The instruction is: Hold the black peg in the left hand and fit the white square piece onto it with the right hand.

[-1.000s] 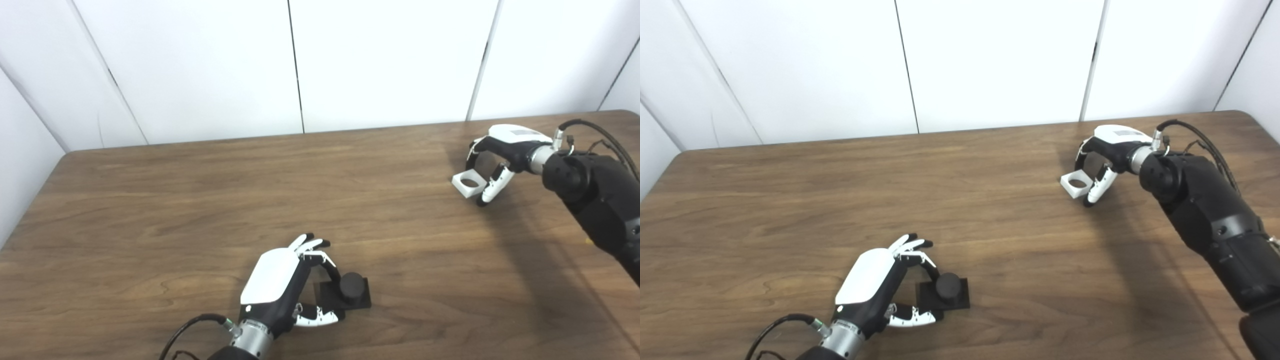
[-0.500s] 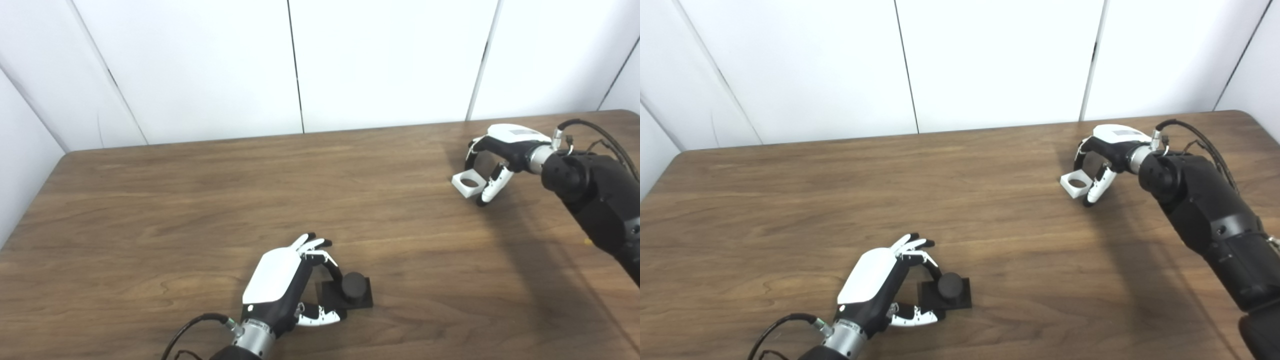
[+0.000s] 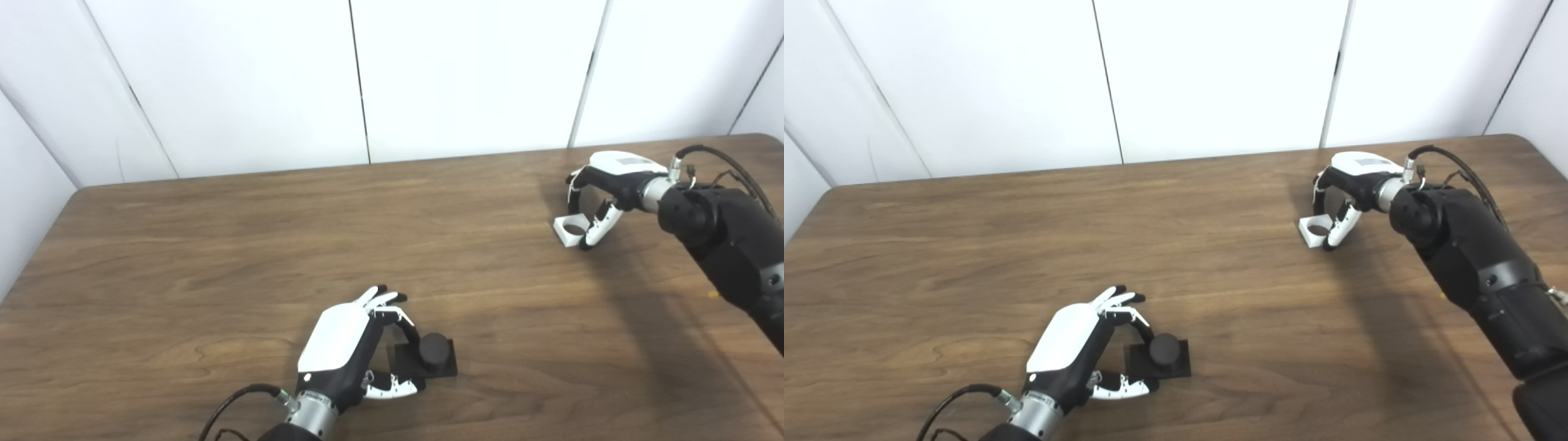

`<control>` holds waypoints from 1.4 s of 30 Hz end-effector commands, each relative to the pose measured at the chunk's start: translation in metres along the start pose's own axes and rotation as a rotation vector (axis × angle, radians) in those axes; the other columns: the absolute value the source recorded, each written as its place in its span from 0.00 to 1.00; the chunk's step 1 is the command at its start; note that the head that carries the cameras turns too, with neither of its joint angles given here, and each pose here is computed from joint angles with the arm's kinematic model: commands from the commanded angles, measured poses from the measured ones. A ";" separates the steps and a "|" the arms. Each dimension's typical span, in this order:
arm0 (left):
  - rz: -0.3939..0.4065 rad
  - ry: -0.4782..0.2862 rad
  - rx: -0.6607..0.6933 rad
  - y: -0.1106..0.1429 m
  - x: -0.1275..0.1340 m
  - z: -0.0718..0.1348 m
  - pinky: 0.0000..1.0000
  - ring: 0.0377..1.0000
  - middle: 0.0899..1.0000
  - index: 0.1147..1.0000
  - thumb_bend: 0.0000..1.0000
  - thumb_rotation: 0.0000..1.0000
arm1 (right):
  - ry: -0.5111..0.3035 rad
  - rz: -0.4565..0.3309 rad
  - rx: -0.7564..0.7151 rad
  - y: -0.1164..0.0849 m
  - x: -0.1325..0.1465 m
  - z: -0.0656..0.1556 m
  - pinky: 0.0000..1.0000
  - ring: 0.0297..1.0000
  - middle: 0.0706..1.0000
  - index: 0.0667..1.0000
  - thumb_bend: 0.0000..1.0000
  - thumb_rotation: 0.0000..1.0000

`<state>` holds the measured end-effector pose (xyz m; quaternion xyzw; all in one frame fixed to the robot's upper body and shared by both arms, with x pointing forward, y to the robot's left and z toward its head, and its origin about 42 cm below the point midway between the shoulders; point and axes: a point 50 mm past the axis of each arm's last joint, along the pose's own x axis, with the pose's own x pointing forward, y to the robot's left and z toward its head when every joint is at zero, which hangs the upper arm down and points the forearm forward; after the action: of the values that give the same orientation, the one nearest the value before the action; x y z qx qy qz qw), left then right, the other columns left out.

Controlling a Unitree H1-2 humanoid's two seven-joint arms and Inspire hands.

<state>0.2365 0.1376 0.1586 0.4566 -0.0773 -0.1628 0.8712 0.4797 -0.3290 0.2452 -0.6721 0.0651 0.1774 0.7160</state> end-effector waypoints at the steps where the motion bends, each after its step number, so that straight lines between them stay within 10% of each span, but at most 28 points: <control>1: 0.029 -0.027 0.007 0.004 0.004 0.006 0.89 0.95 0.85 0.42 0.51 0.07 | -0.010 -0.072 -0.020 -0.025 -0.001 0.000 0.90 0.95 0.89 0.45 0.52 0.14; 27: 0.035 -0.022 0.014 0.003 0.005 0.004 0.90 0.95 0.85 0.42 0.51 0.07 | -0.111 -0.203 0.031 -0.047 -0.032 0.012 0.87 0.95 0.88 0.45 0.52 0.14; 42: 0.035 -0.024 0.016 0.002 0.006 0.002 0.90 0.94 0.85 0.42 0.51 0.07 | -0.296 -0.256 -0.051 -0.067 -0.106 0.073 0.89 0.97 0.88 0.46 0.53 0.14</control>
<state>0.2378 0.1365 0.1574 0.4574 -0.0815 -0.1591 0.8711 0.3989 -0.2762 0.3225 -0.6539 -0.1035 0.2081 0.7200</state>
